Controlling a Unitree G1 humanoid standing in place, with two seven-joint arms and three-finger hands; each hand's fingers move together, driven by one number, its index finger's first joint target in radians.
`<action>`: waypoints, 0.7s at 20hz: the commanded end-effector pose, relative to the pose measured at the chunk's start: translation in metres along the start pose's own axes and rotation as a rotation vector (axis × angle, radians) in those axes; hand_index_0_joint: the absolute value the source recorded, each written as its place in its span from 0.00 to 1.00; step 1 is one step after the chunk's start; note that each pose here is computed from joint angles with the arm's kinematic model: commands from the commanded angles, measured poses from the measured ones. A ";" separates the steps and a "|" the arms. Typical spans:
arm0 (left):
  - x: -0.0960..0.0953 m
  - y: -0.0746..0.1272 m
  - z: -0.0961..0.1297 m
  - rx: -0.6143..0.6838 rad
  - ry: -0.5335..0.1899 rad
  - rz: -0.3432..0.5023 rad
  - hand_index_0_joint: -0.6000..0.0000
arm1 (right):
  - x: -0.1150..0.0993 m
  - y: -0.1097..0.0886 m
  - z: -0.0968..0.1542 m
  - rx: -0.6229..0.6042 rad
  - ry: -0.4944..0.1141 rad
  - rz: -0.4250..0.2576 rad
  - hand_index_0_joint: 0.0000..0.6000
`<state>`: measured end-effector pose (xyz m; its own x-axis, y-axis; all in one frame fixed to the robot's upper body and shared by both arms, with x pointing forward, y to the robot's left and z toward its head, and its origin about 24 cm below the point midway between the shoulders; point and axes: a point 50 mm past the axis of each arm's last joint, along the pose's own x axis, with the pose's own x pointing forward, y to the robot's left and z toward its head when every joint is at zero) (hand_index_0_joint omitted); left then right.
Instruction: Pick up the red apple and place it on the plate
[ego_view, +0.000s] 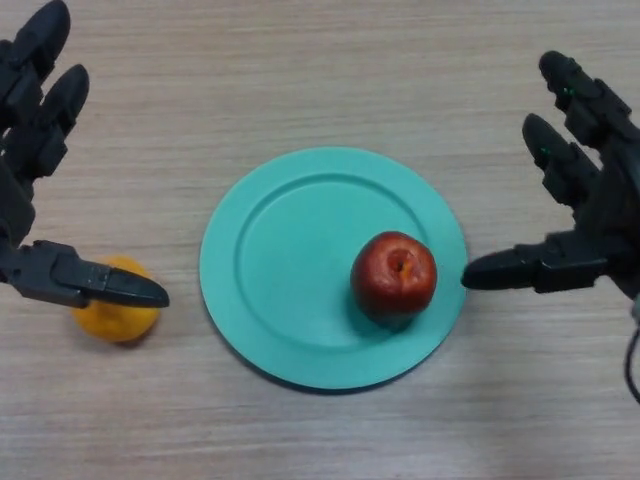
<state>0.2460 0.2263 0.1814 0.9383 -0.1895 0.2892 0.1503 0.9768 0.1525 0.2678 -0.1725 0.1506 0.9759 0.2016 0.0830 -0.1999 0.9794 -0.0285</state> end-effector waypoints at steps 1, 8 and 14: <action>-0.008 0.018 0.034 0.086 -0.207 0.066 1.00 | -0.012 -0.013 0.040 -0.051 -0.236 0.022 0.00; 0.005 0.018 0.026 0.104 -0.251 0.119 1.00 | -0.023 -0.026 0.041 -0.168 -0.232 0.043 0.00; 0.013 0.018 0.026 0.103 -0.271 0.145 1.00 | -0.023 -0.029 0.044 -0.162 -0.237 0.033 0.00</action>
<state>0.2655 0.2309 0.1702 0.9450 -0.0980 0.3120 0.0680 0.9921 0.1057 0.2553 -0.1967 0.1529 0.9647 0.2524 0.0753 -0.2426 0.9628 -0.1193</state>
